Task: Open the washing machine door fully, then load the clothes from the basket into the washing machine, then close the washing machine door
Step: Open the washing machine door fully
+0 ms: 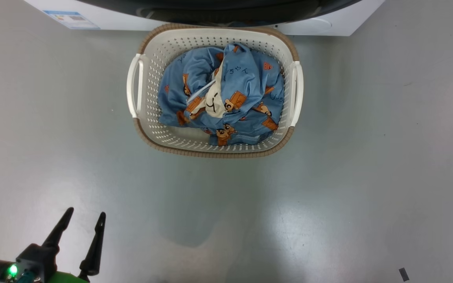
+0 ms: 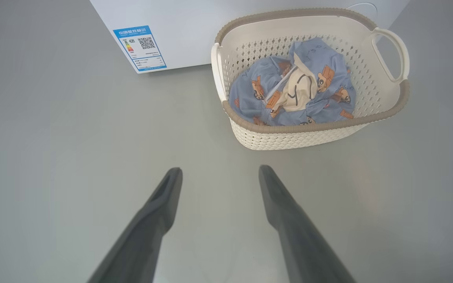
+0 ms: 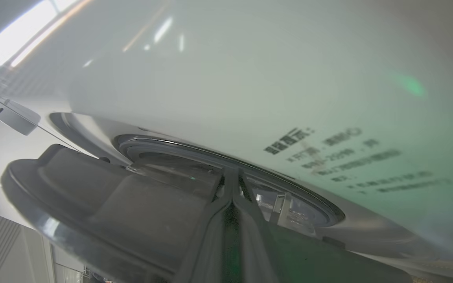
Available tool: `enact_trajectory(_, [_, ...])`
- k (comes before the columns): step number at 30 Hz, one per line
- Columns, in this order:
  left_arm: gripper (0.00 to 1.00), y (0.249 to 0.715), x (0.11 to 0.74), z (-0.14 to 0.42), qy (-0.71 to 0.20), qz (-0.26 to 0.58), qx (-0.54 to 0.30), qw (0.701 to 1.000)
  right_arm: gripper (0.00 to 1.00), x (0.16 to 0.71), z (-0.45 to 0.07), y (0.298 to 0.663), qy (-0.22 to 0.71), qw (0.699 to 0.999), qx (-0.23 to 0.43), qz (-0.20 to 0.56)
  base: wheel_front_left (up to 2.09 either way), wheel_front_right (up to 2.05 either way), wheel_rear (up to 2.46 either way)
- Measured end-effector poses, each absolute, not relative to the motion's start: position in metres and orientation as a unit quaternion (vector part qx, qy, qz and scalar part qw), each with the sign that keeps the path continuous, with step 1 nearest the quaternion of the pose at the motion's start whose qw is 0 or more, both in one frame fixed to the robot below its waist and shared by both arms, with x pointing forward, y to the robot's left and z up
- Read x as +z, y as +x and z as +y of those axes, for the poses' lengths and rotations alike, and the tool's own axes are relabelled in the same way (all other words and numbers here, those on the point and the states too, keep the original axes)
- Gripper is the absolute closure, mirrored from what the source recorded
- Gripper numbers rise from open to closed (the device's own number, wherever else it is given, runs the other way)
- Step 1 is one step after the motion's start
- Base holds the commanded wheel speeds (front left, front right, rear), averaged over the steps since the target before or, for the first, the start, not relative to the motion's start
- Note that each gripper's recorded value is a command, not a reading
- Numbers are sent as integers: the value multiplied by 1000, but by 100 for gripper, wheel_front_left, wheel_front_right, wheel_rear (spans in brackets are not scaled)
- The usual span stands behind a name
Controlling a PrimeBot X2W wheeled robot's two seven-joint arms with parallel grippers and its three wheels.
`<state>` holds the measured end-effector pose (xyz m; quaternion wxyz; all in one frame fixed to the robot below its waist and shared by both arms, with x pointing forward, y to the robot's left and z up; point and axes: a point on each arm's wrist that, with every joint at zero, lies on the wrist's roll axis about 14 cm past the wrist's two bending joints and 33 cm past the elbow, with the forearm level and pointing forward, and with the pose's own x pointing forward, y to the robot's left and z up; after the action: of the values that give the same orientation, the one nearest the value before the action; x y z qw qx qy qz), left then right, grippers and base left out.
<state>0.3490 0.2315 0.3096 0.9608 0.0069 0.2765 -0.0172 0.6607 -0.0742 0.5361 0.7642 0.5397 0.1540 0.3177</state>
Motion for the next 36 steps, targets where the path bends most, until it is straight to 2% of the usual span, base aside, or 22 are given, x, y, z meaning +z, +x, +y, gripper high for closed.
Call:
enact_trajectory(26, [0,353,324,228,-5,253,-12,968,100,549,-60,622,500,761,365,194,0,0,0])
enact_trajectory(36, [0,357,342,223,-14,222,-9,975,100,556,-28,578,494,728,417,227,0,0,0])
